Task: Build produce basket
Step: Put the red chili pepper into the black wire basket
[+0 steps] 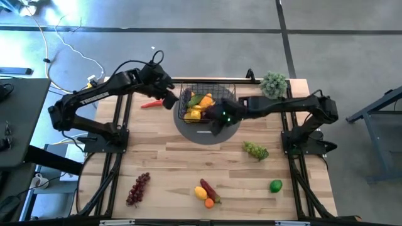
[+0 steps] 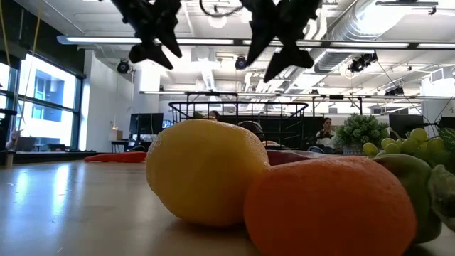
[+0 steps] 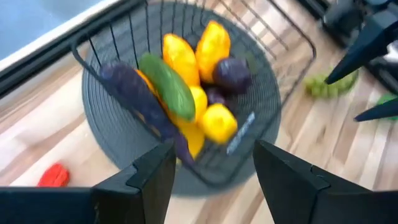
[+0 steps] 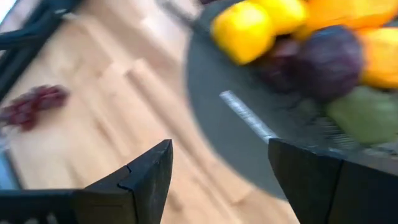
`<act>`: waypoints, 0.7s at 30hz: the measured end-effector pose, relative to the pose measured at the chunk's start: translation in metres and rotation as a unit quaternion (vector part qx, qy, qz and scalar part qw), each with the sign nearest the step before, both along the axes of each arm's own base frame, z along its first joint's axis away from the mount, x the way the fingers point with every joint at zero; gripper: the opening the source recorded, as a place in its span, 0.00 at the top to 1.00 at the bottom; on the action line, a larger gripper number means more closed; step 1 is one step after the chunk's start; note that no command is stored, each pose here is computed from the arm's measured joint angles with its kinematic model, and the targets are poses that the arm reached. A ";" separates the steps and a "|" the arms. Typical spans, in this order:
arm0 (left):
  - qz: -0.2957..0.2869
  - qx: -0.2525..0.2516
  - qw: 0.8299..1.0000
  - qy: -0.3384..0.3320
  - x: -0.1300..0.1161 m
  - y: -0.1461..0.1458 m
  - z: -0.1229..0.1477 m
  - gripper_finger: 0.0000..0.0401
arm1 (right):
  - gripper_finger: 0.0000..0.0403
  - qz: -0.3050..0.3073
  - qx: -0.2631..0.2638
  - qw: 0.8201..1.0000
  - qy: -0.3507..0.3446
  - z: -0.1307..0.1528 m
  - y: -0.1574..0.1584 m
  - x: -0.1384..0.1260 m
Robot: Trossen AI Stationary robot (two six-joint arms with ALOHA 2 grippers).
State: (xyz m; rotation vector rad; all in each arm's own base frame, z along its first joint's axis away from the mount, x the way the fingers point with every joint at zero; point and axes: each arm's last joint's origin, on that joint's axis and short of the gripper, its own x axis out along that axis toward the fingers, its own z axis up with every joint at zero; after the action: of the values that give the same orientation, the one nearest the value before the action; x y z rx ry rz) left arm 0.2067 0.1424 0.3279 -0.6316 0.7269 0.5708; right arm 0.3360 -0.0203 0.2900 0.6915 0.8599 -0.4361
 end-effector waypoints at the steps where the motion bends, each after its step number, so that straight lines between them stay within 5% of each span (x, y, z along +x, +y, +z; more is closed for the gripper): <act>1: -0.007 0.001 1.000 0.005 -0.002 -0.004 0.001 0.50 | 0.39 0.006 0.004 1.000 -0.006 0.001 0.008 0.001; 21: -0.108 0.017 0.994 0.026 -0.002 -0.046 0.009 0.50 | 0.39 0.057 0.093 0.994 -0.013 0.002 0.130 -0.015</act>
State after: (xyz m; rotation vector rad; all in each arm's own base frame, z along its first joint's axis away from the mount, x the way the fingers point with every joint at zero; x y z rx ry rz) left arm 0.2049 0.0963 0.3367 -0.4992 0.8215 0.3997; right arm 0.3210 0.1098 0.2920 0.8132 0.9187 -0.2449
